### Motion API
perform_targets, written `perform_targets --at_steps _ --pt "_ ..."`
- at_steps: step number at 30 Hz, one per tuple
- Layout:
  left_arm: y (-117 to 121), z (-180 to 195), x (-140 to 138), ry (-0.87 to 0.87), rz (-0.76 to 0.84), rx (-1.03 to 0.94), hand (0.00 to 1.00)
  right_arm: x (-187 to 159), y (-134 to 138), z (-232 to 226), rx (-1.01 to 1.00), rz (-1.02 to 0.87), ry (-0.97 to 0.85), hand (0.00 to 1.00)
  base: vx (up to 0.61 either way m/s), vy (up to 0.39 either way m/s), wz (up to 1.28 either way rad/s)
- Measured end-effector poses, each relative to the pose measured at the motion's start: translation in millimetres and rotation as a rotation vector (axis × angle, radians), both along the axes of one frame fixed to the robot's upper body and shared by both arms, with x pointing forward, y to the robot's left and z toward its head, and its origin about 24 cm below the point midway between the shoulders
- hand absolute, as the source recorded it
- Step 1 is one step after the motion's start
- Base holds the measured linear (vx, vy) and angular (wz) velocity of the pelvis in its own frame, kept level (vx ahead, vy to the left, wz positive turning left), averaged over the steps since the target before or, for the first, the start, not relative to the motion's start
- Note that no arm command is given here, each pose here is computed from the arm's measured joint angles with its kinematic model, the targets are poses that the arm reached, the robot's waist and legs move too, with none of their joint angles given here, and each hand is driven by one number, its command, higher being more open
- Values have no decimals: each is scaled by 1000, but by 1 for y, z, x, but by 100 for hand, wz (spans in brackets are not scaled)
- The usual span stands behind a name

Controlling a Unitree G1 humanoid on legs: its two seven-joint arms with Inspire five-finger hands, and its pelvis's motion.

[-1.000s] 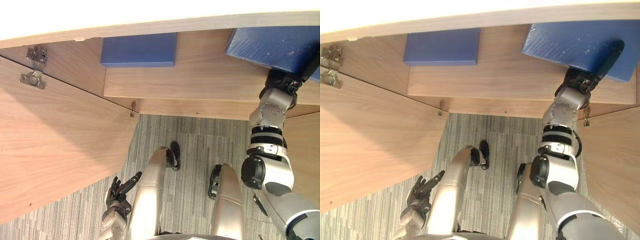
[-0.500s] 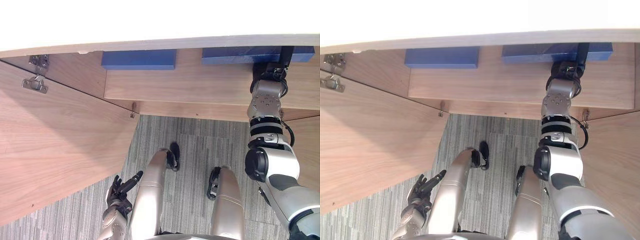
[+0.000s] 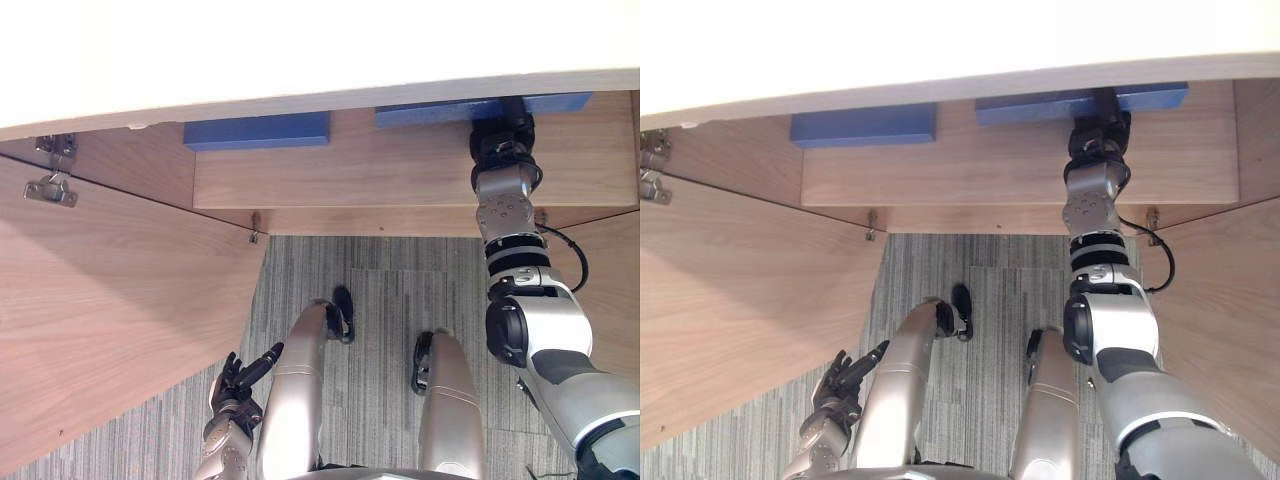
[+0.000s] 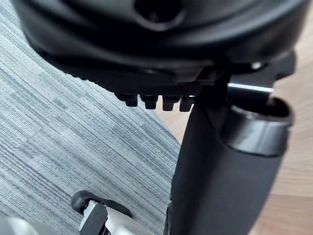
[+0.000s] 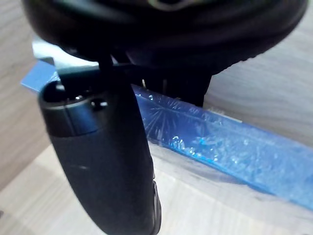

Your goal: Walk over to the cabinet, pick up the folder, carry it to the office cabinet, place the folder inside the office cabinet, then close the office cabinet door

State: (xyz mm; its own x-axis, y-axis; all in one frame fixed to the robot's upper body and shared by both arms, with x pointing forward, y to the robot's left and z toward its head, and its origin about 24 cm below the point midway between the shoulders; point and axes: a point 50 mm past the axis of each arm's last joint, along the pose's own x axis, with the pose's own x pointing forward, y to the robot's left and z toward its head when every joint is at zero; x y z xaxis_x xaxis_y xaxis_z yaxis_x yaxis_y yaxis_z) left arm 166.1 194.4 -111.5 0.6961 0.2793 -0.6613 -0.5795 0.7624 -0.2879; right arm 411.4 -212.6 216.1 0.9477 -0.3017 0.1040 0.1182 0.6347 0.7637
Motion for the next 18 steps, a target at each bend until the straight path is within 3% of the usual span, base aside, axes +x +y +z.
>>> perform_targets --at_steps 5,14,18 --pt "1 1 3 -17 -27 -8 100 3 1 -7 -144 85 27 100 -50 -2 -6" --pt "12 -1 -1 -2 -41 15 100 -7 13 -45 0 229 -38 100 0 0 0" --pt "13 -1 -1 -4 -48 15 100 -10 15 -52 -25 250 -32 100 -19 -4 0"
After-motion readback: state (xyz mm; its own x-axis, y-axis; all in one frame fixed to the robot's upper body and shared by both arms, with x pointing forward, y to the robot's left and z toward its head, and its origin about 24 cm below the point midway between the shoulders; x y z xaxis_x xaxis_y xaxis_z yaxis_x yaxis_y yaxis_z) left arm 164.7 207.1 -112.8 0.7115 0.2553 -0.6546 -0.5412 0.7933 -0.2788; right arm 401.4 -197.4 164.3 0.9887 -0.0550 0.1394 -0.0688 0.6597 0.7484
